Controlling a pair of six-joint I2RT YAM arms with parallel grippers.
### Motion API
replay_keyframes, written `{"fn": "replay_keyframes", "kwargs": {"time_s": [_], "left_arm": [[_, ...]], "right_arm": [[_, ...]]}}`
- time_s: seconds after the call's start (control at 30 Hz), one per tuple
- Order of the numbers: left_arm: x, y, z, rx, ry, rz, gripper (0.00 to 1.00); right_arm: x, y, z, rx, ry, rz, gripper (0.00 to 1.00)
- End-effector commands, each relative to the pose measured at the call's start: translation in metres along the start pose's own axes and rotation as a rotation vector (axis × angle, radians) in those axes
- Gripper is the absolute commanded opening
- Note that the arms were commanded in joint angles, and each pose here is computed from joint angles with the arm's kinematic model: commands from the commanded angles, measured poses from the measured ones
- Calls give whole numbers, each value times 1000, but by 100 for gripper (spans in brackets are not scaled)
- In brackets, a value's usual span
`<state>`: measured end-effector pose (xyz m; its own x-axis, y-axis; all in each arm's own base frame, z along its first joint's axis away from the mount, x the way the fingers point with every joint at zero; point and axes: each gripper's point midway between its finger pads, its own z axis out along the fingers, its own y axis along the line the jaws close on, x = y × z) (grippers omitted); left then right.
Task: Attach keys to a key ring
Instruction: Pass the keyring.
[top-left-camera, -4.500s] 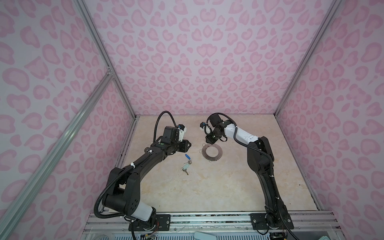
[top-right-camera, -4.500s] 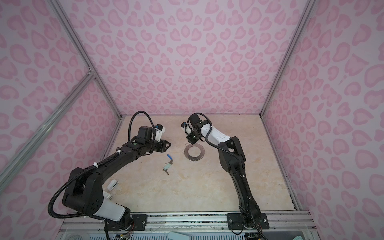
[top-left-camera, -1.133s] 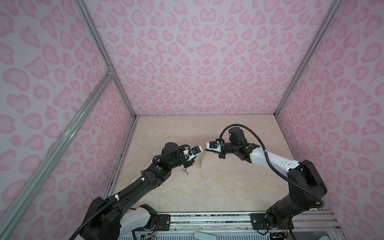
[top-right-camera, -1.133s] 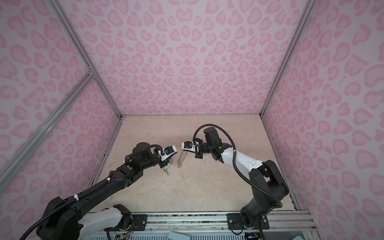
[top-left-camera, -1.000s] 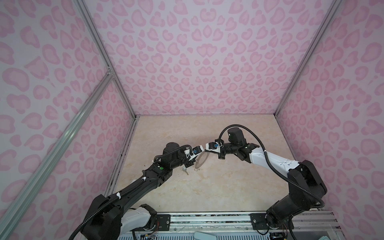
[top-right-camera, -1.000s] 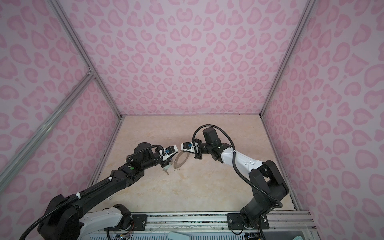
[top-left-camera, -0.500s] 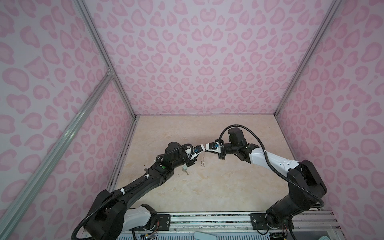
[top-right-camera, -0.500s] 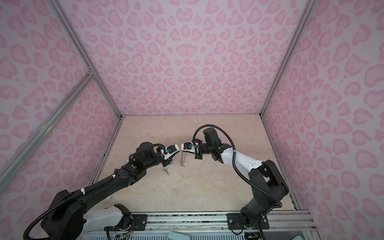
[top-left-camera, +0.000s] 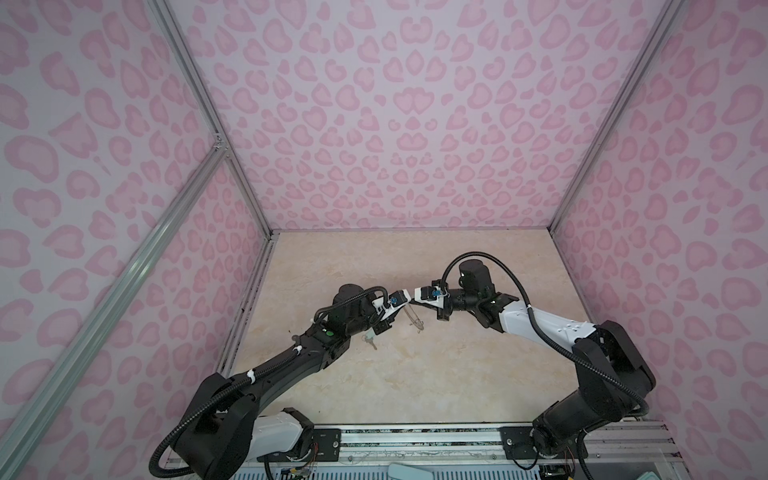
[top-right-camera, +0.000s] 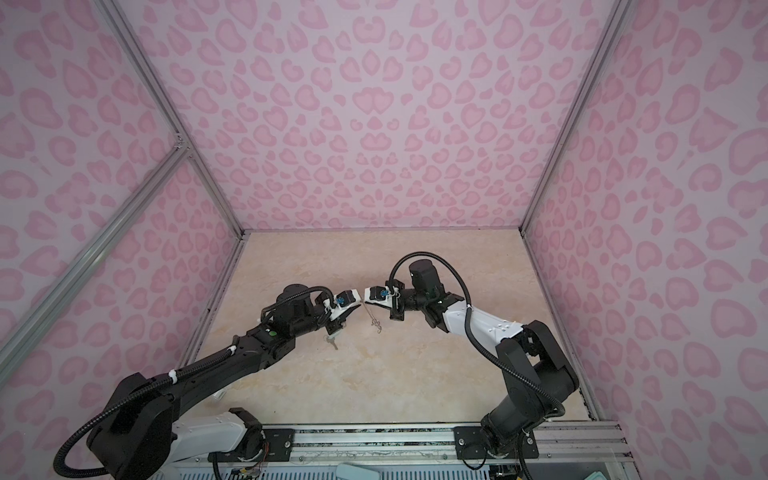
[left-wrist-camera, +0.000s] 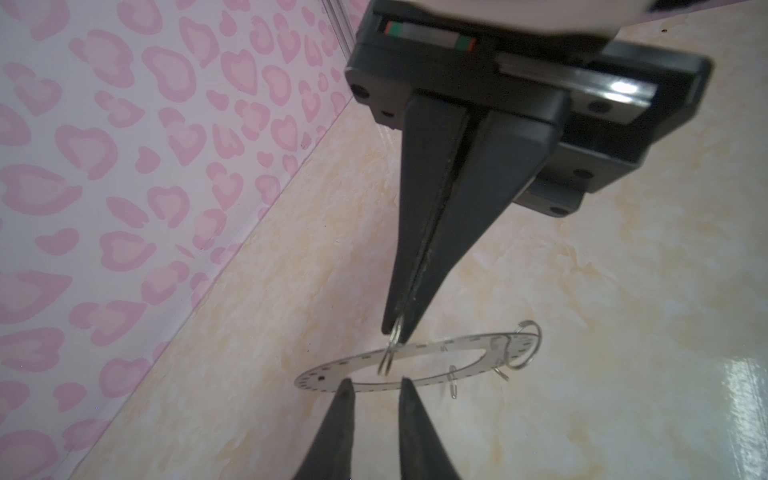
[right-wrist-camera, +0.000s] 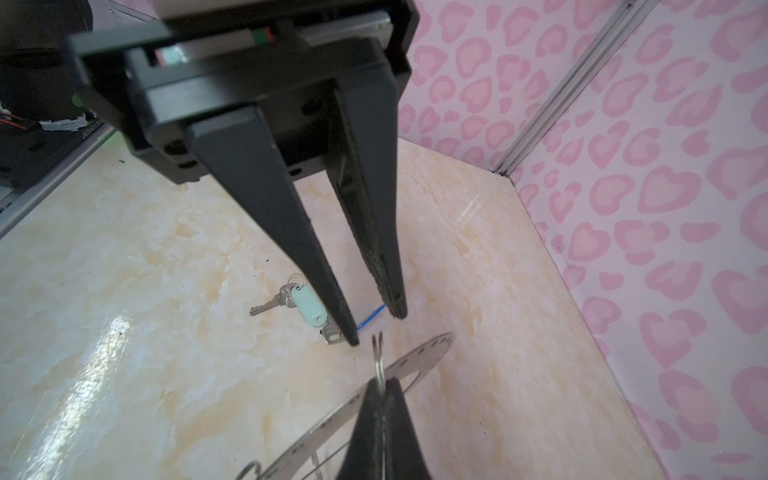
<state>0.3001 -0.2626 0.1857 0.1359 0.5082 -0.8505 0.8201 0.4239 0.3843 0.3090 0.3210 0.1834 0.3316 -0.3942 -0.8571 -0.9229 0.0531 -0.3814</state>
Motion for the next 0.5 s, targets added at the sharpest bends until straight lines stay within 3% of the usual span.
{"fn": "replay_keyframes", "kwargs": {"time_s": [0.0, 0.27, 0.47], "left_arm": [[-8, 6, 1, -20, -35, 3, 22], [-12, 7, 3, -26, -47, 5, 21], [-13, 4, 5, -17, -49, 8, 15]], "right_arm": [[-9, -2, -1, 6, -40, -17, 0], [-9, 0, 0, 7, -43, -18, 0], [-10, 1, 1, 2, -49, -16, 0]]}}
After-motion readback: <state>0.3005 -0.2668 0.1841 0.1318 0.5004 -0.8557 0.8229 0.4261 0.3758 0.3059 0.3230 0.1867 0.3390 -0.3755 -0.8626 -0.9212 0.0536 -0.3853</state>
